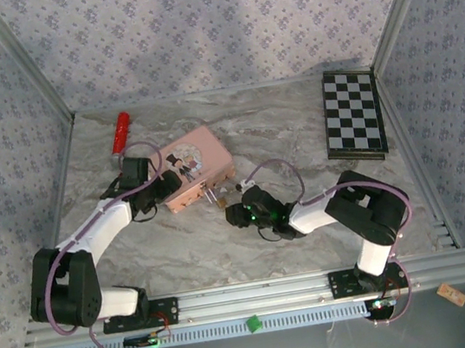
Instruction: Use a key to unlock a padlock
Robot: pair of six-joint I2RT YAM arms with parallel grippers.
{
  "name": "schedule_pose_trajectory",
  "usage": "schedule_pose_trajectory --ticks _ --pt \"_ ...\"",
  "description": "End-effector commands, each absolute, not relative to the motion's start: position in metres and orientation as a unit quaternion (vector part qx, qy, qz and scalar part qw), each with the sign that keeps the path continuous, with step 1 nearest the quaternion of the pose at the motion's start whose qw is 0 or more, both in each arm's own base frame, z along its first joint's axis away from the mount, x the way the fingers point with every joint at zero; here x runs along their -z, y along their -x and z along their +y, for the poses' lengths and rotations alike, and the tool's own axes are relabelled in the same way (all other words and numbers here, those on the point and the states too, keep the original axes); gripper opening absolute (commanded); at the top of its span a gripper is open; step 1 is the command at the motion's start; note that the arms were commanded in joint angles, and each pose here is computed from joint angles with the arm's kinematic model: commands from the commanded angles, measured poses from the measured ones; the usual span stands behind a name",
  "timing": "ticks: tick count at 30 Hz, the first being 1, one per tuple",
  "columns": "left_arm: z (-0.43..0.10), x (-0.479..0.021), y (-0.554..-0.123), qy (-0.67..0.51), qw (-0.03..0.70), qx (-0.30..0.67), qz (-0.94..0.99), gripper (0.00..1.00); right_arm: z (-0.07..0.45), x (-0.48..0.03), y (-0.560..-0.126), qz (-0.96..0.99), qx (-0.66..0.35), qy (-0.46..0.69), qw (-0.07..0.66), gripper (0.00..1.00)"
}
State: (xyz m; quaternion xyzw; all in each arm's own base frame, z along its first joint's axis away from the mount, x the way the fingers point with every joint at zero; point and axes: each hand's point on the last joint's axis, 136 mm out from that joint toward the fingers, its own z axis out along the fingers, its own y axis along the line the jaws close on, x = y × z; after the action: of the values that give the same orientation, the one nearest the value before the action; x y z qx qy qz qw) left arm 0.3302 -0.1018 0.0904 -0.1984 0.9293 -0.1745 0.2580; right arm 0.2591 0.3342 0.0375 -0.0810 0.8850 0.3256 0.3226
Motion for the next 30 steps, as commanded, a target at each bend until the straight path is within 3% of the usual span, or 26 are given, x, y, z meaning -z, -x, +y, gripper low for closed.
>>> schedule_pose_trajectory --ticks 1,5,12,17,24,30 --pt "-0.103 -0.093 -0.337 0.199 0.27 0.184 0.924 0.89 0.332 -0.035 -0.259 0.888 -0.331 0.081 0.308 0.35" --pt "-0.102 -0.085 -0.333 0.202 0.261 0.18 0.927 0.89 0.332 -0.052 -0.261 0.868 -0.361 0.121 0.32 0.37" --pt "-0.104 -0.073 -0.329 0.207 0.25 0.188 0.927 0.89 0.334 -0.065 -0.28 0.844 -0.405 0.212 0.281 0.42" --pt "-0.105 -0.07 -0.326 0.209 0.246 0.189 0.927 0.88 0.326 -0.055 -0.306 0.86 -0.352 0.229 0.291 0.46" --pt "-0.106 -0.071 -0.326 0.212 0.247 0.196 0.925 0.88 0.346 -0.047 -0.307 0.844 -0.377 0.274 0.265 0.49" --pt "-0.107 -0.067 -0.324 0.213 0.243 0.198 0.925 0.88 0.362 -0.05 -0.304 0.828 -0.383 0.305 0.274 0.44"
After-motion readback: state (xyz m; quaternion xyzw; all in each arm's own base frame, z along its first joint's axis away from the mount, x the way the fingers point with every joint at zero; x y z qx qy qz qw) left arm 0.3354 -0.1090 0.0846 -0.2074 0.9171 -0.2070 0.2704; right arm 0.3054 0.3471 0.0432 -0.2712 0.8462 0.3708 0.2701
